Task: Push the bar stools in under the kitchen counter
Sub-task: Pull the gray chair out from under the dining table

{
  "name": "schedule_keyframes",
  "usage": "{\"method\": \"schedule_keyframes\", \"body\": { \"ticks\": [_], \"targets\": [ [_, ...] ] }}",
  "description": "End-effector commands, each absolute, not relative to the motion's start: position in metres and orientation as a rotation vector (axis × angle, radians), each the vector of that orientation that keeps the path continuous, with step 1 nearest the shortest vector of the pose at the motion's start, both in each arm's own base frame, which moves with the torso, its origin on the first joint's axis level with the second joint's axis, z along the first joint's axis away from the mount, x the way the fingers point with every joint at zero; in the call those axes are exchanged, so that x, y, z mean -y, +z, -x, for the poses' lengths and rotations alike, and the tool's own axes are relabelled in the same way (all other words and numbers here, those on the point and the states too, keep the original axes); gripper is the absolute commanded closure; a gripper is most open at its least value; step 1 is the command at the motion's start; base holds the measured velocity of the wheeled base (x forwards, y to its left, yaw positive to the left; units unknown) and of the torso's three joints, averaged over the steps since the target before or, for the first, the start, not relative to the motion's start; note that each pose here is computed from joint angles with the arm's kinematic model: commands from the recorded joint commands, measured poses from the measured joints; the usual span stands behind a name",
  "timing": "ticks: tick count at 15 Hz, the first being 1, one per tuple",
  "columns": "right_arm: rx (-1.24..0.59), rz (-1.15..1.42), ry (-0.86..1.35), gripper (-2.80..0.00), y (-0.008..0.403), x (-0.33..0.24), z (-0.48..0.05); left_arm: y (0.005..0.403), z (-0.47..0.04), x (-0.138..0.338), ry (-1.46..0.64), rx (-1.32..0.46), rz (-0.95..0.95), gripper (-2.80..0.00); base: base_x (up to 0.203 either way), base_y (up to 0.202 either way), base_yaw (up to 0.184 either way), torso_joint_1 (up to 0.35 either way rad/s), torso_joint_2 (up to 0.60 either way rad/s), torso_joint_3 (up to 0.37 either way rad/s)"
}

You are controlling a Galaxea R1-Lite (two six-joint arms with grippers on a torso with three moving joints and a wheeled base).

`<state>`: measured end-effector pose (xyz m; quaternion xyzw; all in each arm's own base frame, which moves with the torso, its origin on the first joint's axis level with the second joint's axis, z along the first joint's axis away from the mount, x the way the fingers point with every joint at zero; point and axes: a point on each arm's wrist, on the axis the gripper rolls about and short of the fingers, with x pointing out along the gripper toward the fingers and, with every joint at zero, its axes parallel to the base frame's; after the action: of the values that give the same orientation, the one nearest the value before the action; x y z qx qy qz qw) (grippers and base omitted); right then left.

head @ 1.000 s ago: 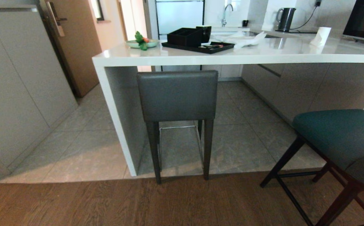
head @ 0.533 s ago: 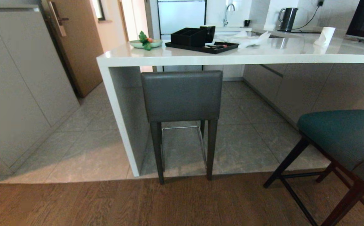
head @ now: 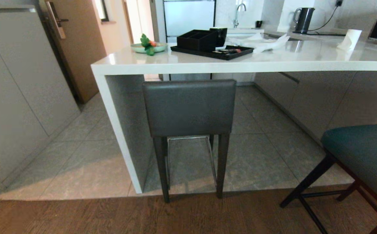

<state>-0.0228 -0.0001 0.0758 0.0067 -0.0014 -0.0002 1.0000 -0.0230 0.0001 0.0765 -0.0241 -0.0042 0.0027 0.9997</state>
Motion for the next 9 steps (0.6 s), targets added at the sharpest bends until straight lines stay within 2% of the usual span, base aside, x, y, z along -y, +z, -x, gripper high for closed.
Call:
{"method": "schedule_keyframes", "body": {
  "ticks": [1, 9],
  "targets": [
    [0.002, -0.014, 0.000, 0.00, 0.0758, 0.0001, 0.0227, 0.0765, 0.0230, -0.0001, 0.006, 0.009, 0.049, 0.00, 0.192, 0.000, 0.002, -0.002, 0.00, 0.006],
    [0.002, -0.012, 0.000, 0.00, 0.0758, 0.0001, 0.0227, 0.0765, 0.0230, -0.0001, 0.006, 0.009, 0.049, 0.00, 0.193, 0.000, 0.003, 0.005, 0.00, 0.002]
  ]
}}
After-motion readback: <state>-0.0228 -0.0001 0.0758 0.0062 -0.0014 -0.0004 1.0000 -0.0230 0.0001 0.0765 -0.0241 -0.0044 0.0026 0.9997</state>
